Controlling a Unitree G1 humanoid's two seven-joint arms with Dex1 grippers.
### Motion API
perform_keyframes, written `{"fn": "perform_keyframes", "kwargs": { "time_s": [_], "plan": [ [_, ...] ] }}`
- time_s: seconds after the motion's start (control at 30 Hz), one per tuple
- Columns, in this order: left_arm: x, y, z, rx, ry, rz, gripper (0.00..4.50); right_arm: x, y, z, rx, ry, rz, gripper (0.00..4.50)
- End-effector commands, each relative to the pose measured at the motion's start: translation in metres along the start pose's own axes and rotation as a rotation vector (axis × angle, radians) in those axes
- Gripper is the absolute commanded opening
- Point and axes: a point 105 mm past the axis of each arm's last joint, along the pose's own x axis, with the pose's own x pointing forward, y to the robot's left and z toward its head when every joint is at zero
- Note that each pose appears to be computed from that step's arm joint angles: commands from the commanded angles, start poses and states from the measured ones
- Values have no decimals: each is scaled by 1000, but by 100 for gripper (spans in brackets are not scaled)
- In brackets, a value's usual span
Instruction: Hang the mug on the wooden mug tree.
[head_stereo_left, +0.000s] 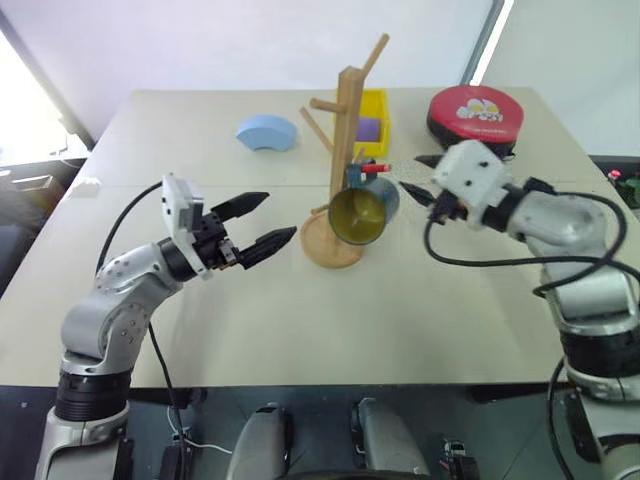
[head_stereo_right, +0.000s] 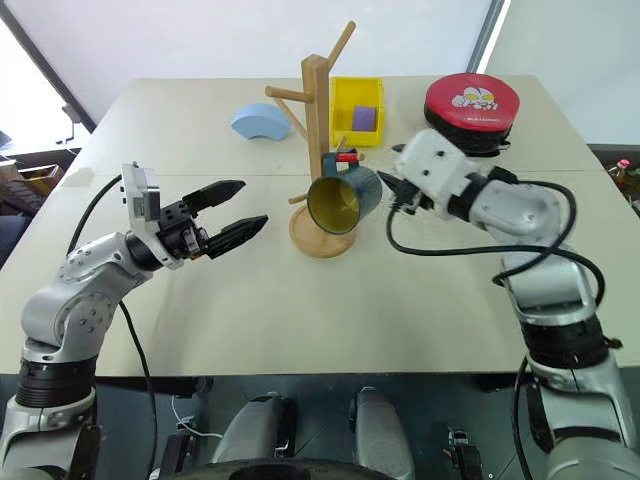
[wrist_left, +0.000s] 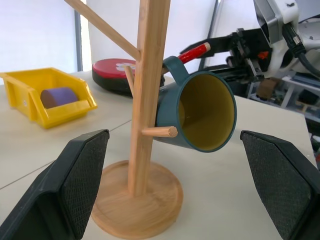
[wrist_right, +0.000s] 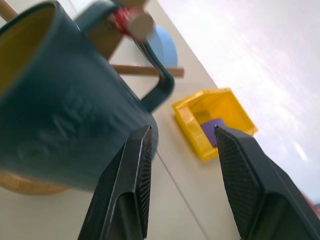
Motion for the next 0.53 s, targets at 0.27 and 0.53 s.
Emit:
{"fn": "perform_keyframes", "kwargs": {
  "time_s": [0.27, 0.53],
  "plan": [
    [-58, 82, -51, 91, 102, 586, 450, -44, 15, -92, 471, -29, -317, 197],
    [-72, 76, -67, 58, 131, 607, 450, -40, 33, -105, 487, -10, -305, 197]
  ]
}}
